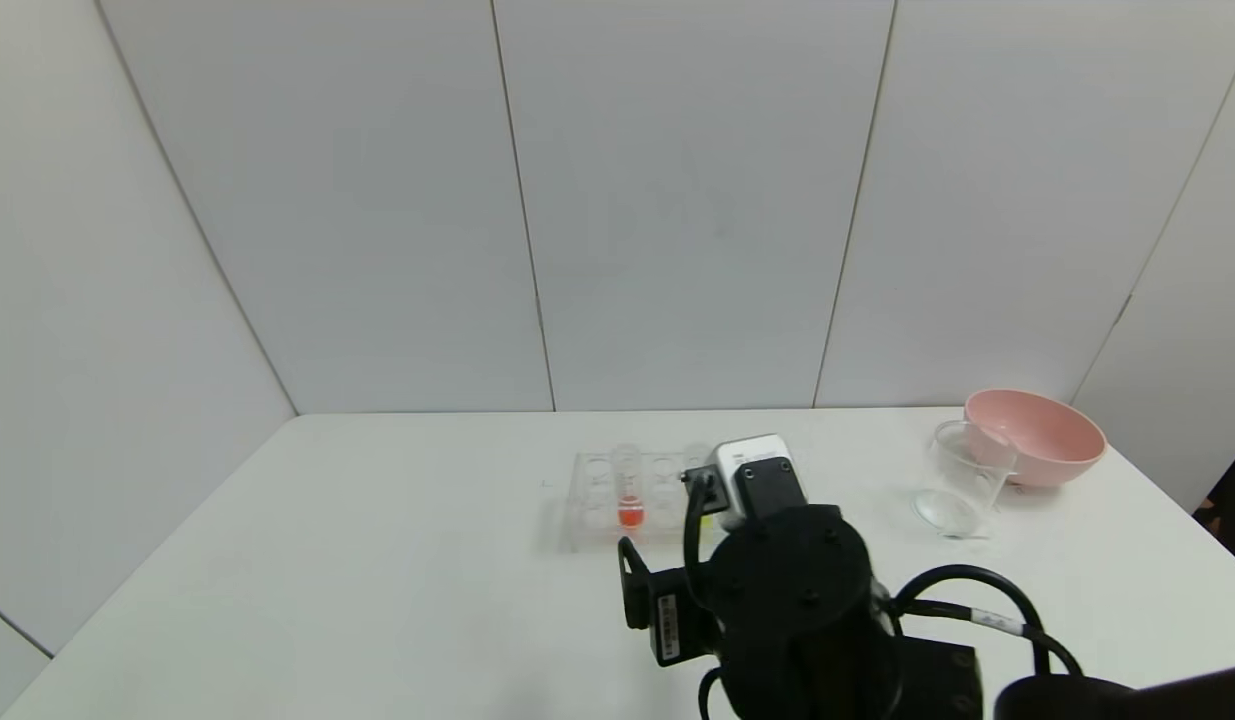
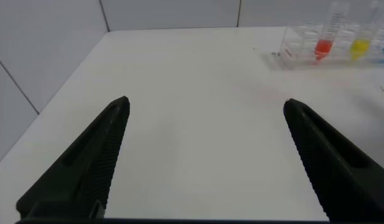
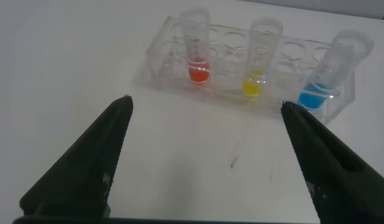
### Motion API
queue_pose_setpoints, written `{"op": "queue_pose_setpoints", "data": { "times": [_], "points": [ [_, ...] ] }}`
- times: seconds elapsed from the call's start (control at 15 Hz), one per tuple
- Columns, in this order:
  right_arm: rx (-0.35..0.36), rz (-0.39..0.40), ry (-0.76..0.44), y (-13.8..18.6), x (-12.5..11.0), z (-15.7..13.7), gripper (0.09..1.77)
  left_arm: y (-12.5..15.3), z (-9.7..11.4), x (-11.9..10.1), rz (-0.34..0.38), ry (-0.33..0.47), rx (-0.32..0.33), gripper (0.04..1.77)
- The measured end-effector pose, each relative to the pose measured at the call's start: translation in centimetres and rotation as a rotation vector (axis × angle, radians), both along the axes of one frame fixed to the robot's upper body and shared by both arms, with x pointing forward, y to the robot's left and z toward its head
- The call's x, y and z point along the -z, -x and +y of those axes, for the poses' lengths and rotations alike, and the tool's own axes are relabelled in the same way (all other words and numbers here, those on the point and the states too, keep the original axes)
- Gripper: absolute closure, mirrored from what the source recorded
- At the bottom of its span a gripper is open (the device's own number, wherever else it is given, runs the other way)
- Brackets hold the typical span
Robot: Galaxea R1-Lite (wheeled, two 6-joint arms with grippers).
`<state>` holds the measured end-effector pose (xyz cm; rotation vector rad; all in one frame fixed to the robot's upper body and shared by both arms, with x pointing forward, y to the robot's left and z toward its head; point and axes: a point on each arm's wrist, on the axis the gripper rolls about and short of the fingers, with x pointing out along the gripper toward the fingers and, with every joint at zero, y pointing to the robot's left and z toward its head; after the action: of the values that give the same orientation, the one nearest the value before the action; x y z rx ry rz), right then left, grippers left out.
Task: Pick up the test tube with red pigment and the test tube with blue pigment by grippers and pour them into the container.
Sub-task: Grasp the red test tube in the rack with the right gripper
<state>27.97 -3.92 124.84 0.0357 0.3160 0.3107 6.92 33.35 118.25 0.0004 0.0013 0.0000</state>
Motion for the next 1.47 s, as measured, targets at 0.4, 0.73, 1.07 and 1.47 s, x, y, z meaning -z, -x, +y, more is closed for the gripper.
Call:
{"op": "queue_pose_setpoints", "data": {
  "times": [0.4, 0.73, 1.07, 1.47],
  "points": [
    [0.01, 0.025, 0.061, -1.9, 0.5, 4.2, 0.15, 0.0, 0.0, 0.0, 0.0, 0.0, 0.0, 0.05],
    [0.04, 0.017, 0.05, -4.4, 1.6, 6.3, 0.15, 0.0, 0.0, 0.0, 0.0, 0.0, 0.0, 0.05],
    [0.096, 0.011, 0.043, -7.7, 2.9, 6.8, 0.15, 0.0, 0.0, 0.0, 0.0, 0.0, 0.0, 0.05],
    [0.138, -0.007, 0.045, -11.2, 4.1, 7.1, 0.15, 0.0, 0.0, 0.0, 0.0, 0.0, 0.0, 0.05]
  ]
}}
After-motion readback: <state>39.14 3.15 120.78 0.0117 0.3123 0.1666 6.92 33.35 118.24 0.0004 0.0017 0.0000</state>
